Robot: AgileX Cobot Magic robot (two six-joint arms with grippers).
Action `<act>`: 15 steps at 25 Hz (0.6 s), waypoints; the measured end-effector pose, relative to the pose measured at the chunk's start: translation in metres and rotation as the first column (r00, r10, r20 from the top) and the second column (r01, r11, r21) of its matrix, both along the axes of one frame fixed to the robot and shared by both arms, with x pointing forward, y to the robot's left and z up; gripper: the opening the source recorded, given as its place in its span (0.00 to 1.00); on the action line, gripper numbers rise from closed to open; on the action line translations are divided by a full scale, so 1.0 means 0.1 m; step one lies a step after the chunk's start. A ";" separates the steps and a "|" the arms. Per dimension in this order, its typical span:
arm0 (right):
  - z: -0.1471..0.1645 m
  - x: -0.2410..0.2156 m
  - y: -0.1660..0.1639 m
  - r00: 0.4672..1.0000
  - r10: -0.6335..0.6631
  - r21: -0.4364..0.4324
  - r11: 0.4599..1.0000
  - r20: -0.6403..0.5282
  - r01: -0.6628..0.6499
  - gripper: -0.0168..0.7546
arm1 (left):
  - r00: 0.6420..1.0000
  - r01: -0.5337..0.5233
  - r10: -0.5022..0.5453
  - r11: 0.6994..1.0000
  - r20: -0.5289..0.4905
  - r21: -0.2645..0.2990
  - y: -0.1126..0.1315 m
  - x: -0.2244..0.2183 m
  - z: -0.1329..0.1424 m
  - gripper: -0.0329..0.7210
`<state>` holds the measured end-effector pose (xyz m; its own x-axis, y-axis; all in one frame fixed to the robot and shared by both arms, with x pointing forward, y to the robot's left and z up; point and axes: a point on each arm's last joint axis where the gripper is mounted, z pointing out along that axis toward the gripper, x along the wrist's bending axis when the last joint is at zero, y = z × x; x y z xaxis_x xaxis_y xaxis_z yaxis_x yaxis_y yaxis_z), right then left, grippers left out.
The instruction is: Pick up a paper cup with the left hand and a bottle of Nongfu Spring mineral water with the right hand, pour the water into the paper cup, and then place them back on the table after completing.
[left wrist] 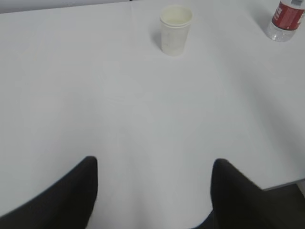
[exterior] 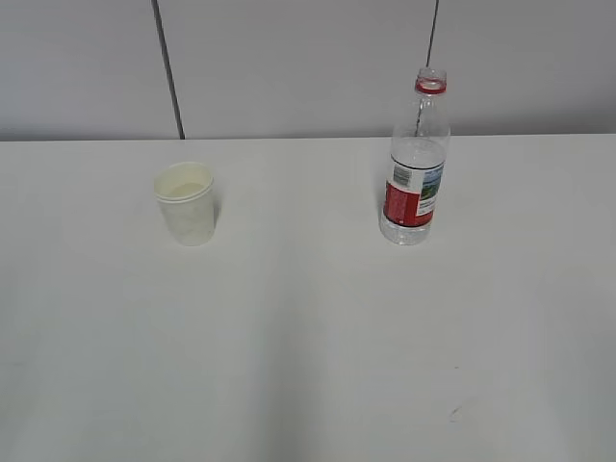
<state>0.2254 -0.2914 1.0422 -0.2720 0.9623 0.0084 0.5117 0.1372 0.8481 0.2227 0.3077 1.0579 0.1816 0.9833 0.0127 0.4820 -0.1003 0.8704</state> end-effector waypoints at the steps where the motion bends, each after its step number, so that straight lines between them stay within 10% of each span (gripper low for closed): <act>1: 0.00 0.00 0.00 1.000 -0.001 0.002 1.000 -0.001 0.001 0.76 | 1.000 0.001 -0.001 1.000 0.012 -0.002 -0.01 0.02 -0.01 0.65; 15: 0.00 0.01 -0.05 0.999 -0.036 -0.041 0.998 0.009 0.037 0.76 | 1.000 0.004 -0.004 1.000 0.026 -0.006 -0.02 0.06 -0.04 0.65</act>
<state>0.2266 -0.2961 1.0420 -0.2364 0.9711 -0.0331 0.5100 0.1530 0.8464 0.2285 0.3061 1.0541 0.1849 0.9827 0.0112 0.4592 -0.0965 0.8831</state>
